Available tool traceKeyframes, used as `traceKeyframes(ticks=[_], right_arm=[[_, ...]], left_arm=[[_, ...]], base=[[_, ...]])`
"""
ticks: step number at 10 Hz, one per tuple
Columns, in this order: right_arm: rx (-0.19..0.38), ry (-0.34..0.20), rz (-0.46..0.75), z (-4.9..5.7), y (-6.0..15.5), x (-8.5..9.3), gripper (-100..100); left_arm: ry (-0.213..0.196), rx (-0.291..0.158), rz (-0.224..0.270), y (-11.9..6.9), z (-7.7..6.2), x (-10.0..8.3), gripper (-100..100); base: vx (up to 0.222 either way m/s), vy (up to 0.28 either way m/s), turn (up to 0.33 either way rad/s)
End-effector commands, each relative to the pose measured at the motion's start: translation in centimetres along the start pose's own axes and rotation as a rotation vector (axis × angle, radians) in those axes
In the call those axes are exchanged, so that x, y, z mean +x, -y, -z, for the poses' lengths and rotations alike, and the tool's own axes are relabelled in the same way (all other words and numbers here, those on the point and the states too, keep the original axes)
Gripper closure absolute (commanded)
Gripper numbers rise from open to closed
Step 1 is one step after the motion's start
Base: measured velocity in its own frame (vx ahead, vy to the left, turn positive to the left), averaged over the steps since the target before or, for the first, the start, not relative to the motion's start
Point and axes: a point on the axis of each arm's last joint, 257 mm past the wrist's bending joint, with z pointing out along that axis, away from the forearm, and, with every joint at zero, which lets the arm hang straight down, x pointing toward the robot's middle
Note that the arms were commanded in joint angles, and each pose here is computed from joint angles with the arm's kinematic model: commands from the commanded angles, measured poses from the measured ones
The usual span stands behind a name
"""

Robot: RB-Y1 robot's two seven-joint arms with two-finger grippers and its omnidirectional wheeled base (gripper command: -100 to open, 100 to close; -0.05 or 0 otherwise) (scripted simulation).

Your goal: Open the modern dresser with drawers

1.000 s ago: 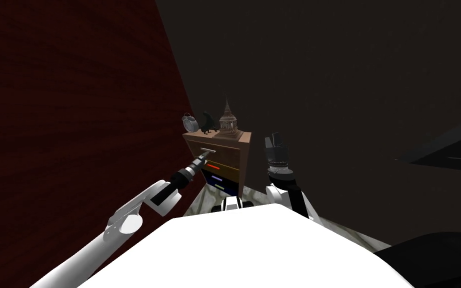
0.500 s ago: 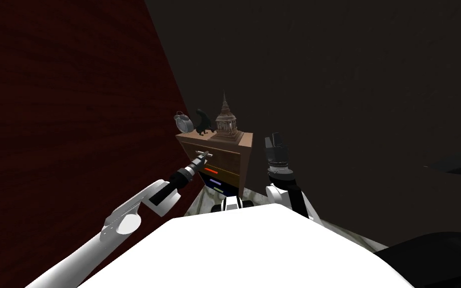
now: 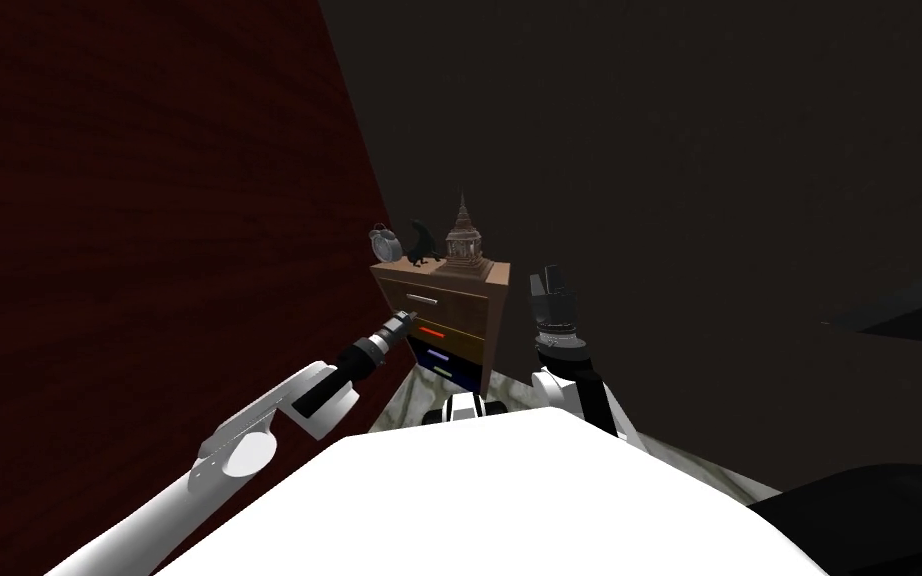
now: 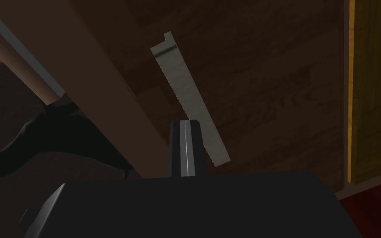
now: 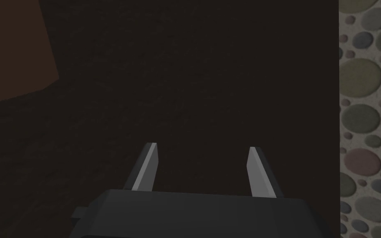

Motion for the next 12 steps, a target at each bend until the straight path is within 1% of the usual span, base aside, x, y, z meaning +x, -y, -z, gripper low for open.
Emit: traceKeyframes(ticks=[1,4,7,8,9,12], right_arm=[[0.000,0.000,0.000,0.0,0.0,0.0,0],[0.000,0.000,0.000,0.0,0.0,0.0,0],[0.000,0.000,0.000,0.0,0.0,0.0,0],[0.000,0.000,0.000,0.0,0.0,0.0,0],[0.000,0.000,0.000,0.0,0.0,0.0,0],[0.000,0.000,0.000,0.0,0.0,0.0,0]], left_arm=[[0.007,-0.003,0.002,-0.2,-0.2,-0.3,-100],[0.016,-0.006,0.004,-0.3,-0.4,-0.8,-100],[0.015,-0.005,0.002,-0.2,-0.4,-0.7,-100],[0.016,-0.006,0.002,-0.2,-0.4,-0.8,100],[0.004,-0.004,0.001,0.1,-0.1,-0.3,100],[-0.013,-0.002,-0.001,0.6,0.4,0.4,100]], base=[[0.061,-0.029,-0.064],[0.141,-0.061,-0.039],[0.040,-0.013,-0.023],[0.000,0.000,0.000],[-0.083,0.068,0.078],[-0.164,0.089,0.065]])
